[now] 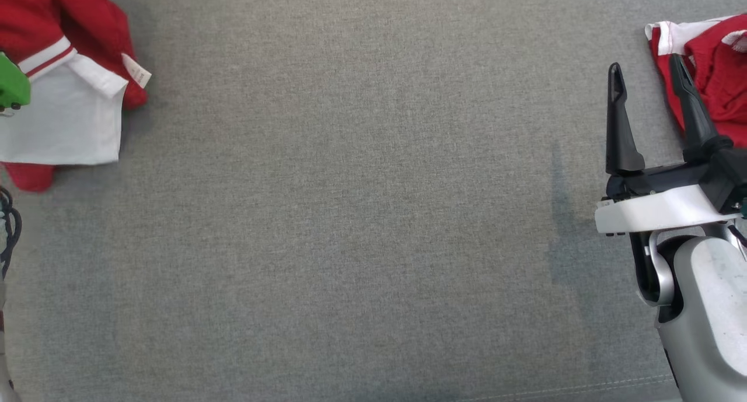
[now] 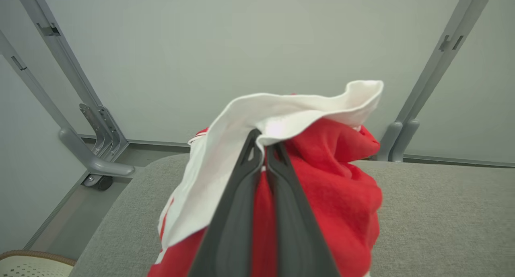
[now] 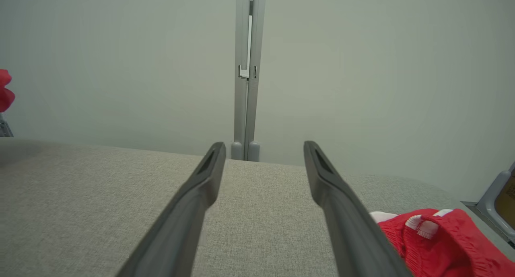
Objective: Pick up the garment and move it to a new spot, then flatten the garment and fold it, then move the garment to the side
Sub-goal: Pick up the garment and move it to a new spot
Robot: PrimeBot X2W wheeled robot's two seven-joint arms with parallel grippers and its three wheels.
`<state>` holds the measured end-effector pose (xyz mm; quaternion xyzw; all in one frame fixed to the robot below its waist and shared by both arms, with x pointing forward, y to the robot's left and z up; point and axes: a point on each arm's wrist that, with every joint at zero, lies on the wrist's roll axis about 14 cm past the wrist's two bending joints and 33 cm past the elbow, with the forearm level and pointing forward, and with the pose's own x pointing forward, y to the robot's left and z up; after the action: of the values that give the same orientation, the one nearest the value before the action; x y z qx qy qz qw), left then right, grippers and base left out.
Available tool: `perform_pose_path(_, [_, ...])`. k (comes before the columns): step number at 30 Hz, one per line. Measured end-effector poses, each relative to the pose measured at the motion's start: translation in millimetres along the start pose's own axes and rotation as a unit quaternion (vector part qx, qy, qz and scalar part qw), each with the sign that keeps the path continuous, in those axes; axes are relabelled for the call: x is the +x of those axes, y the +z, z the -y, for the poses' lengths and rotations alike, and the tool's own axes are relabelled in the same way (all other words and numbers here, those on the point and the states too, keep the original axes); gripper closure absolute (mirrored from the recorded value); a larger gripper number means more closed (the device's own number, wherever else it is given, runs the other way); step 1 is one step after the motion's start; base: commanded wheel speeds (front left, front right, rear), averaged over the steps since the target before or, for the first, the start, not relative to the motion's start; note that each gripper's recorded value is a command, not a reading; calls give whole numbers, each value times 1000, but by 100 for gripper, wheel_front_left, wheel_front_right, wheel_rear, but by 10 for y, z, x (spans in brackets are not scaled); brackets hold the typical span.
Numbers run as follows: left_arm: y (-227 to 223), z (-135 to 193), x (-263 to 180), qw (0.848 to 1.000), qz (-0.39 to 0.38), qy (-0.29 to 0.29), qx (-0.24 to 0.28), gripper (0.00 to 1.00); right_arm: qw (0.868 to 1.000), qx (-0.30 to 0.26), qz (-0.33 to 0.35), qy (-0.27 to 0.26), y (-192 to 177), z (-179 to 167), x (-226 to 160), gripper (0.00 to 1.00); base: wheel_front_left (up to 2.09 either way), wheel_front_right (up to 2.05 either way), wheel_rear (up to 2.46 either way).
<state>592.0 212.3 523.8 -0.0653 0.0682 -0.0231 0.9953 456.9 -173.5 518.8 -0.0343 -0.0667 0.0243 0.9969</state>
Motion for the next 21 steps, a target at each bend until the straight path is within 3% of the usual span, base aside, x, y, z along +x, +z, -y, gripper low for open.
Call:
perform_pose_path(5, [381,232,-125,998,51,-41,9,100,1000,10,15,-1,154,-38,-45,0,0,0,0])
perform_pose_path(13, [1114,976,-545,978,147,-143,25,100,999,32,38,-3,424,-107,-275,0,0,0,0])
perform_pose_path(16, [1102,1269,-717,973,142,-183,19,100,999,36,36,-4,450,-118,-398,0,0,0,0])
perform_pose_path(21, [695,1740,-1022,965,78,-246,34,100,999,41,26,-3,445,-145,-662,0,0,0,0])
